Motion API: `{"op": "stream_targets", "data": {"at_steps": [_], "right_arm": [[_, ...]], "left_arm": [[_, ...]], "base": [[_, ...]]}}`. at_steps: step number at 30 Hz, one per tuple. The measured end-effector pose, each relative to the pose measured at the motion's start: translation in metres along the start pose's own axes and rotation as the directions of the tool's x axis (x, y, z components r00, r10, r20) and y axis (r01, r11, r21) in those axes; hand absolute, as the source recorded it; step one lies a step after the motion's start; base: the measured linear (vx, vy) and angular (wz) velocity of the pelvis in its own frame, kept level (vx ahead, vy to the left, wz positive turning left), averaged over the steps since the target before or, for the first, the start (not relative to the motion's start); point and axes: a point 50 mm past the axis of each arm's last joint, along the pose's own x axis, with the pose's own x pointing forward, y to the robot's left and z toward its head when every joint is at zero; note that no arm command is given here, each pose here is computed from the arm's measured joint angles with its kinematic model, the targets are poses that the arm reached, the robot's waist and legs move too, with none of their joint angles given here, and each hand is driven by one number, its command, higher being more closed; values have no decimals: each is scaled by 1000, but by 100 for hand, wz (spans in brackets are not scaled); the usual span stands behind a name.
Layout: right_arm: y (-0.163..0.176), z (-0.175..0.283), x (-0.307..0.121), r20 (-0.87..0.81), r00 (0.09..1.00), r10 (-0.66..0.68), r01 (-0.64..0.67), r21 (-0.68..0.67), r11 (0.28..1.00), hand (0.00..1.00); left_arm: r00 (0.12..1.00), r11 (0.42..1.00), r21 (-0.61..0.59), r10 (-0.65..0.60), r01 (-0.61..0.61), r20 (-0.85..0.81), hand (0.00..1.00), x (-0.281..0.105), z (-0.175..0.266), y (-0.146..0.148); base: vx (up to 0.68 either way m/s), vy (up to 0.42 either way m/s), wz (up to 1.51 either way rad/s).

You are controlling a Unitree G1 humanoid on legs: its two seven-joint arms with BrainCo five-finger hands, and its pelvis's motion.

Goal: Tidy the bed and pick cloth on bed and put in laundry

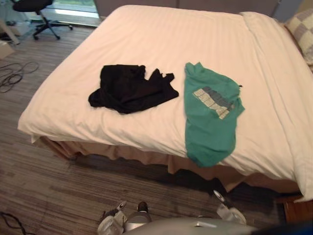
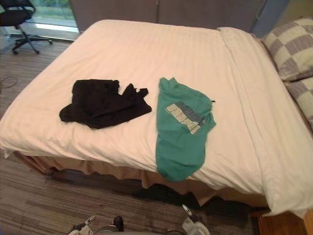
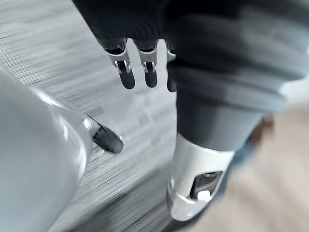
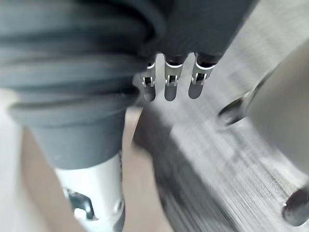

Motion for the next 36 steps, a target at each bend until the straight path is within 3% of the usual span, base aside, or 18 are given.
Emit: {"op": "stream_targets", "data": {"at_steps": [1, 2, 4, 7, 10, 13, 16, 18, 21, 24, 27, 32, 36], "right_arm": [[-32, -6, 1, -43, 994, -99, 104, 165, 981, 0], [-43, -7, 1, -54, 990, -131, 140, 222, 965, 0], [-78, 4, 1, -59, 972, -227, 233, 368, 900, 0], [-105, 68, 0, 105, 946, -306, 243, 395, 886, 0], [-117, 143, -12, 301, 883, -360, 242, 366, 899, 0], [-98, 234, -43, 569, 752, -334, 240, 236, 942, 0], [-57, 295, -93, 830, 523, -193, 246, 70, 967, 0], [-21, 315, -131, 944, 324, -63, 262, -25, 965, 0], [13, 318, -160, 982, 168, 86, 299, -134, 945, 0], [44, 314, -177, 974, 86, 207, 315, -224, 922, 0], [74, 310, -191, 951, 33, 309, 301, -304, 904, 0], [138, 289, -215, 841, -48, 539, 327, -497, 804, 0], [168, 258, -212, 754, -25, 656, 337, -611, 716, 0]], "left_arm": [[996, 976, -200, 85, -83, 1, 0, 5, 12, 22], [993, 953, -281, 121, -115, 6, 0, 6, 19, 33], [968, 843, -512, 238, -164, 82, 0, 11, 67, 70], [906, 813, -575, 310, -95, 289, 0, 1, 155, 100], [851, 857, -513, 302, -46, 429, 0, -13, 212, 96], [764, 944, -328, 229, -24, 603, 0, -37, 275, 72], [547, 993, -102, 115, -53, 829, 0, -86, 330, 42], [291, 989, 12, 32, -149, 956, 0, -137, 362, 18], [45, 969, 121, -114, -213, 993, 0, -182, 368, -21], [-86, 941, 243, -269, -234, 959, 0, -208, 354, -61], [-118, 919, 350, -374, -181, 920, 0, -214, 327, -97], [9, 828, 554, -555, -84, 832, 0, -194, 269, -153], [142, 795, 604, -592, -57, 793, 0, -177, 257, -181]], "base": [[124, 16, 30], [160, 29, 37], [125, 39, 30], [61, 38, 17], [13, 35, 3], [-47, 19, 1], [-90, -15, -8], [-48, -9, -6], [-23, 30, -1], [-32, 27, -2], [-28, -9, -1], [-73, -37, -29], [-145, -44, -53]]}}
